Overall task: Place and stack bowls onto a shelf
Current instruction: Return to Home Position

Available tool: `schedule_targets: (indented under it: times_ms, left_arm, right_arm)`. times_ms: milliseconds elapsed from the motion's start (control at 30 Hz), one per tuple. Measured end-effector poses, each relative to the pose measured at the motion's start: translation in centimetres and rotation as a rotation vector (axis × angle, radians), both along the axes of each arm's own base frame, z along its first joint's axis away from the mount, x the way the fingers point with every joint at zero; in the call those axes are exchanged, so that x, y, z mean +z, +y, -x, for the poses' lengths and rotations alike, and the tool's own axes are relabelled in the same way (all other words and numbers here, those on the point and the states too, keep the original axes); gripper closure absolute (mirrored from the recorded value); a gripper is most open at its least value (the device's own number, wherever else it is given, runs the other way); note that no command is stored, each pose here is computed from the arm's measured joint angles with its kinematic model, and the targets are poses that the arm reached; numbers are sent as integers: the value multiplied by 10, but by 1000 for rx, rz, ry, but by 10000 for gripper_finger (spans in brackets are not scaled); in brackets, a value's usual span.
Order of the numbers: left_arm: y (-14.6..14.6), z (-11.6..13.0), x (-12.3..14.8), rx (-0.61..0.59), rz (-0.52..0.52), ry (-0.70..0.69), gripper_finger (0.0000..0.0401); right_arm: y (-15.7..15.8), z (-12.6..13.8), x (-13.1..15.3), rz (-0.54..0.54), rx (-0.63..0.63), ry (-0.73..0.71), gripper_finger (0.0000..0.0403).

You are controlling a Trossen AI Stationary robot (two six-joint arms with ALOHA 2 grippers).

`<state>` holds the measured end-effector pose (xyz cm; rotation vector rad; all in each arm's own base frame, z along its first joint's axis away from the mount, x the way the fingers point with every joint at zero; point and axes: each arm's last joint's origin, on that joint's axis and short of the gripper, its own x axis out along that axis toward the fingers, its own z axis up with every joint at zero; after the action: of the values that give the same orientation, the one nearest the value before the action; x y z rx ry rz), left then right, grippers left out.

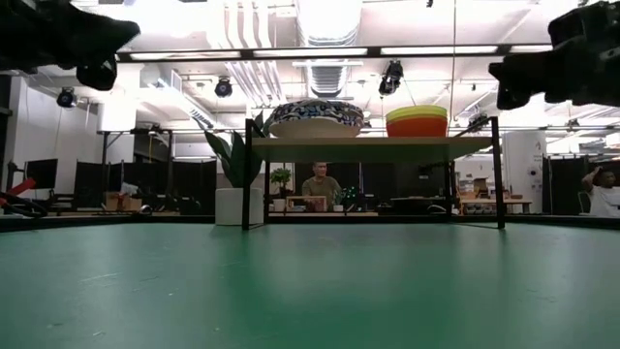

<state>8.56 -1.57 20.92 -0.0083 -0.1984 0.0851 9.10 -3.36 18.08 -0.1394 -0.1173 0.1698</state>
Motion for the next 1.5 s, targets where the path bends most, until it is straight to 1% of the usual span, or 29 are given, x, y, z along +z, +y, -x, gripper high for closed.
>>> schedule_targets:
  times_ms: [100,133,200,300,400,467,633,1500]
  left_arm:
    - [-6,-2,-5,-163,-58,-50,401]
    - [-7,-2,-7,-202,-70,-68,401]
    - [-8,-3,-9,-227,-58,-94,401]
    - [-8,-5,-18,-199,-103,-44,401]
    - [-8,-6,-24,-191,-137,14,401]
    - [-8,-7,-29,-194,-147,62,401]
    - [-9,-9,-34,-200,-146,117,401]
    - [-10,-12,-37,-202,-156,166,401]
  right_arm:
    - [5,1,-2,19,61,14,296]
    - [7,1,-3,10,93,18,296]
    - [10,1,-4,5,140,33,296]
    - [11,0,-5,11,144,36,296]
    - [11,0,-7,-62,148,70,296]
    - [10,-1,-9,-91,148,96,296]
    - [10,-2,-10,-105,148,114,296]
    - [9,-3,-11,-109,147,120,296]
